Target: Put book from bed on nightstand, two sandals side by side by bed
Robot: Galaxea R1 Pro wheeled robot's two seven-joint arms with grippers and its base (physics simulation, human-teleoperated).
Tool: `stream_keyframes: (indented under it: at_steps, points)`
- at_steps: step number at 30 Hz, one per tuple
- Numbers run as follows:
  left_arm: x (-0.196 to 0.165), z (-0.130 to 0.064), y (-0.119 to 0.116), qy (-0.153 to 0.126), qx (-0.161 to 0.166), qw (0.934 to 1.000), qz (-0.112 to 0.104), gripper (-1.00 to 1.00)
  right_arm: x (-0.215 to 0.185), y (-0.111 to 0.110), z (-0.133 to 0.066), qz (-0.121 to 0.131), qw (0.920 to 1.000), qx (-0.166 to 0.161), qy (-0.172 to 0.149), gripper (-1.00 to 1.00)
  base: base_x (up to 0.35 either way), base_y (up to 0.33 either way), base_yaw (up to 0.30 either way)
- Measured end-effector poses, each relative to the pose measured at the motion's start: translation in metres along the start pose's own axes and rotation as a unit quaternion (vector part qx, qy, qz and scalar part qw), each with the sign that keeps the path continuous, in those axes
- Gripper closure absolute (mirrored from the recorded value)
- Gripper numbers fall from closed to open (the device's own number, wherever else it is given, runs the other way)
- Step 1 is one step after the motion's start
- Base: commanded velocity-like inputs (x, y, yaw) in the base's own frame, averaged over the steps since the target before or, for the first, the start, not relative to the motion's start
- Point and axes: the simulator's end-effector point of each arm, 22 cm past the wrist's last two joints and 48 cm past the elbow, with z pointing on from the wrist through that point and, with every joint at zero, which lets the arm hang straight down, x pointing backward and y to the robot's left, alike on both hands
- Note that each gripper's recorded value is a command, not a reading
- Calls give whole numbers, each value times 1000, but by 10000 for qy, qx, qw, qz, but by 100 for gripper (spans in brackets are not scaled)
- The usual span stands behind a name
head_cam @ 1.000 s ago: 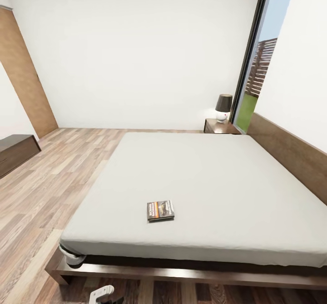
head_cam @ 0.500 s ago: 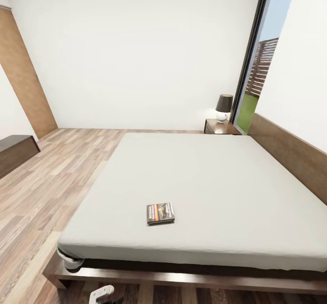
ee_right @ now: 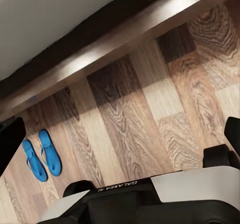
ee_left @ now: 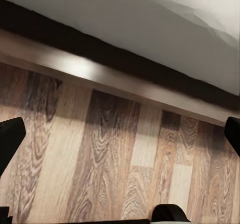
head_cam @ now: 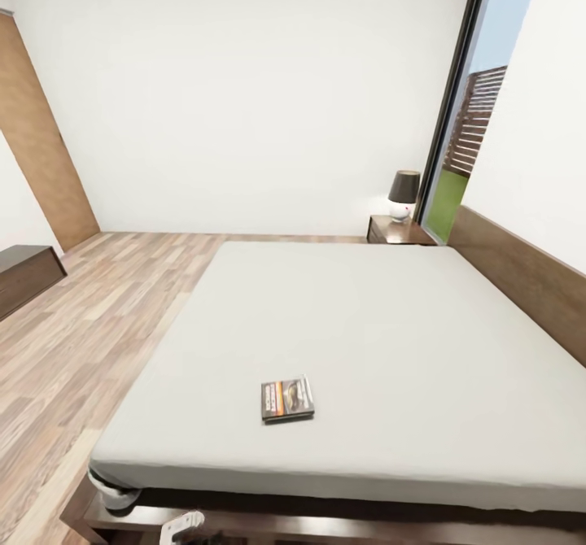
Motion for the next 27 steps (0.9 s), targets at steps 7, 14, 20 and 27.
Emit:
stream_keyframes:
  at_steps: [7,14,20,27]
  points:
    - [0,0,0,2,-1,10000,-1,-100,0,0,0,-1,10000,2,0,-100,59,0,0]
    - [0,0,0,-4,3,10000,1,-100,0,0,0,-1,10000,0,-2,-100,107,0,0]
    - [0,0,0,-3,2,10000,1,-100,0,0,0,-1,10000,-1,-2,-100,293,0,0]
    - [0,0,0,1,7,10000,-1,-100,0,0,0,-1,10000,-1,-1,-100,149,0,0]
